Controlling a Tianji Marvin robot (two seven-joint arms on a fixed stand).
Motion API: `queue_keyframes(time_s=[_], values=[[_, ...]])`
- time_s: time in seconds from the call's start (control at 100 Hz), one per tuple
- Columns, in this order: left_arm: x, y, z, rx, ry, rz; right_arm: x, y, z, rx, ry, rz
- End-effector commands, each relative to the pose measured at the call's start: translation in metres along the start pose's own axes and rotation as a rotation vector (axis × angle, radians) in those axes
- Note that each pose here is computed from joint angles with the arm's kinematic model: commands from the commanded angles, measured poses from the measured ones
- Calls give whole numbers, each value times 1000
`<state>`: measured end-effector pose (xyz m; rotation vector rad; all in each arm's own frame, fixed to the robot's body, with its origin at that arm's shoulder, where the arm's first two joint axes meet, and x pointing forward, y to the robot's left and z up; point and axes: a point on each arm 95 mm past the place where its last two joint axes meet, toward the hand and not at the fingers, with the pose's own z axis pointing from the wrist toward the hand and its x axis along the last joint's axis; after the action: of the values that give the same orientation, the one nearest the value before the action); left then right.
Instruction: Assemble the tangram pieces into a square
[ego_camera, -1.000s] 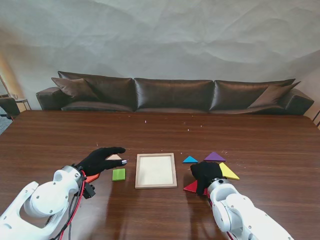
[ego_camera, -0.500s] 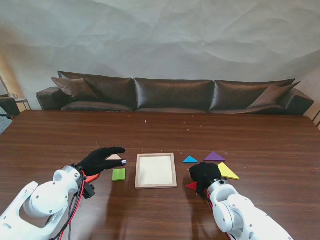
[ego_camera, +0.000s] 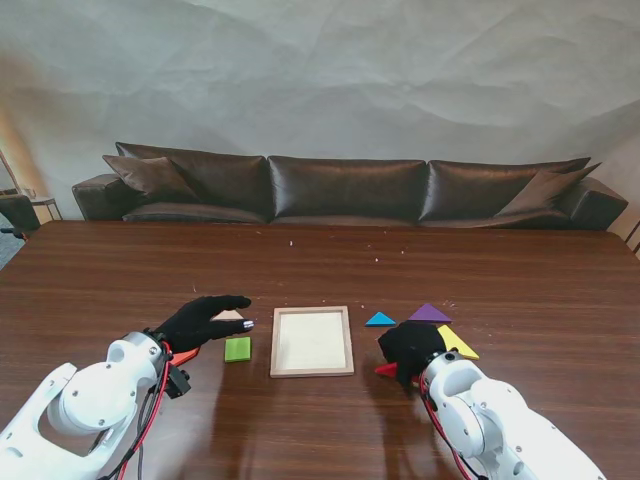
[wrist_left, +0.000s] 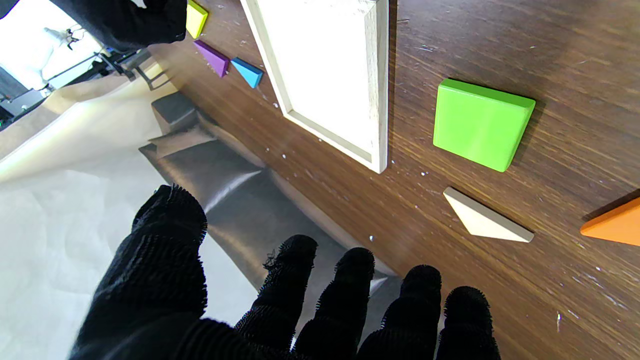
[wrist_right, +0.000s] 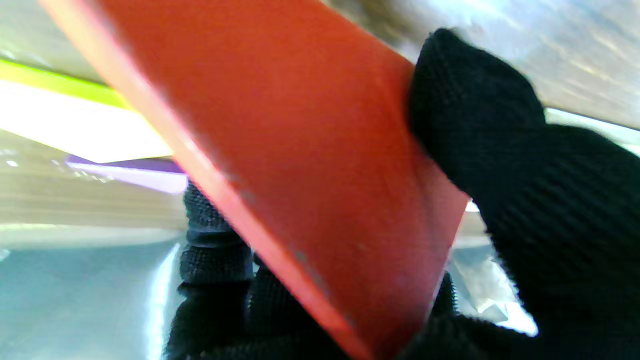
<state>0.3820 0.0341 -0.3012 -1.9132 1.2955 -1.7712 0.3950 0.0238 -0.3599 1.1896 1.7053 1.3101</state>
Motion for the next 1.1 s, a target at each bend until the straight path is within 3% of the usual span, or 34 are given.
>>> queue_keyframes(time_s=[0.0,0.22,0.46,0.78,1.09], values=[[1,2,0,-21,-1,-8,8,19,5,-32,38,-17],[1,4,4,-30,-2,-9,34,48,25,-95,172,-57],[1,6,7,-35,-3,-8,65,63,52,-134,311,-75],[1,7,9,-39,-8,-11,97,55,81,-124,429,-50],[0,6,8,-36,-13,-13,115,40,98,-78,474,-33]])
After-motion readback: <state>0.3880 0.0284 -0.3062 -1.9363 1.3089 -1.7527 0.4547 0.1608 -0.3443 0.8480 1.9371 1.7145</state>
